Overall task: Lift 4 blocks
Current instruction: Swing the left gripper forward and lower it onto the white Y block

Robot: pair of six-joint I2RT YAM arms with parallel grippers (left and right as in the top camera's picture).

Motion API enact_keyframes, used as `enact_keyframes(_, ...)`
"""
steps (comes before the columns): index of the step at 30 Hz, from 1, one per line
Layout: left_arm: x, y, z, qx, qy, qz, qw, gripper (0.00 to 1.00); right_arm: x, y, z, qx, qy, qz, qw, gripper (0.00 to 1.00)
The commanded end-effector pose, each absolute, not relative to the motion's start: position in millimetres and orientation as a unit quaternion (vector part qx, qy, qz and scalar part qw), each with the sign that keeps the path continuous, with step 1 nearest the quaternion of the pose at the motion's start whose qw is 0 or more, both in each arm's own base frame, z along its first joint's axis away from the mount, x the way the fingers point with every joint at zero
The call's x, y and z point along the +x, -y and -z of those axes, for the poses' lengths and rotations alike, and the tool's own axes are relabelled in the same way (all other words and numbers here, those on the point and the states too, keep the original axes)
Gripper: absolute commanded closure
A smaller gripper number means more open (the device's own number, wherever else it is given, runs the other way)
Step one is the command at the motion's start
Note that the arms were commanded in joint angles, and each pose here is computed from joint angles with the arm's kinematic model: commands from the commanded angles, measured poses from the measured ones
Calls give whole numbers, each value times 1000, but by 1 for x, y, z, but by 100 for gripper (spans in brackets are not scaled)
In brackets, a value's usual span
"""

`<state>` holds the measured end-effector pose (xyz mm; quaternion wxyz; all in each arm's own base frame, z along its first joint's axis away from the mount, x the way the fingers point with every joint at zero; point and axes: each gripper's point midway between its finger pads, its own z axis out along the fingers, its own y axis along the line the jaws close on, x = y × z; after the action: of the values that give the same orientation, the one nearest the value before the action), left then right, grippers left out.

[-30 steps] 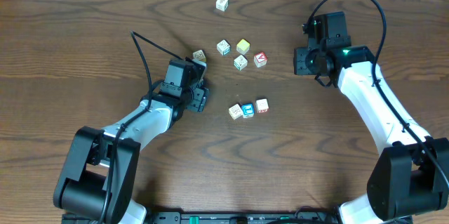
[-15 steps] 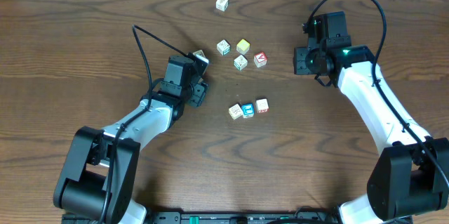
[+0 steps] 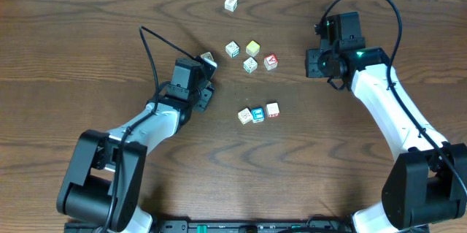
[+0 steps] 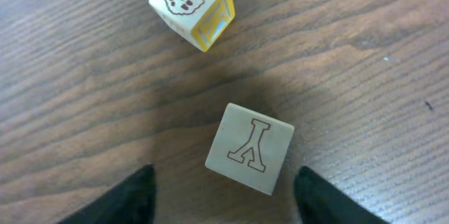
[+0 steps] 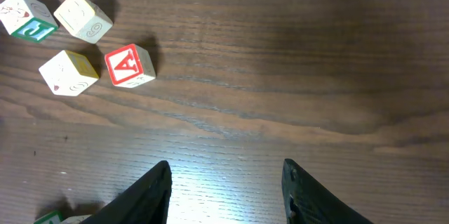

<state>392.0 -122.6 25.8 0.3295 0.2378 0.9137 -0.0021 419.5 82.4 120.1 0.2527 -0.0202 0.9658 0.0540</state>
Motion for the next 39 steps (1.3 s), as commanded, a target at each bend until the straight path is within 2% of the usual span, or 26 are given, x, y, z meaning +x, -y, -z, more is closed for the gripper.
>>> enact_keyframes(1,401,123,-27,240,-911,0,335,31,424,-84,-128,-20,-963,-56,263,52)
enact_keyframes(7,404,131,-25,245,-907,19,343,31,424,-84,-128,-20,-963,-56,263,52)
enact_keyframes(9,404,131,-23,245,-907,19,342,41,424,-84,-128,-19,-963,-55,264,52)
enact_keyframes(11,403,131,-22,245,-908,19,339,55,425,-82,-128,-18,-963,-51,264,52)
enact_keyframes(13,402,131,-21,243,-910,20,335,59,425,-82,-128,-18,-963,-50,265,52)
enact_keyframes(27,400,131,-27,195,-921,38,336,57,425,-82,-128,-18,-963,-49,265,52)
enact_keyframes(32,402,131,-39,179,-919,45,349,66,425,-82,-125,-17,-964,-48,262,52)
enact_keyframes(39,405,132,-58,162,-913,54,370,64,425,-81,-110,-17,-969,-45,244,53)
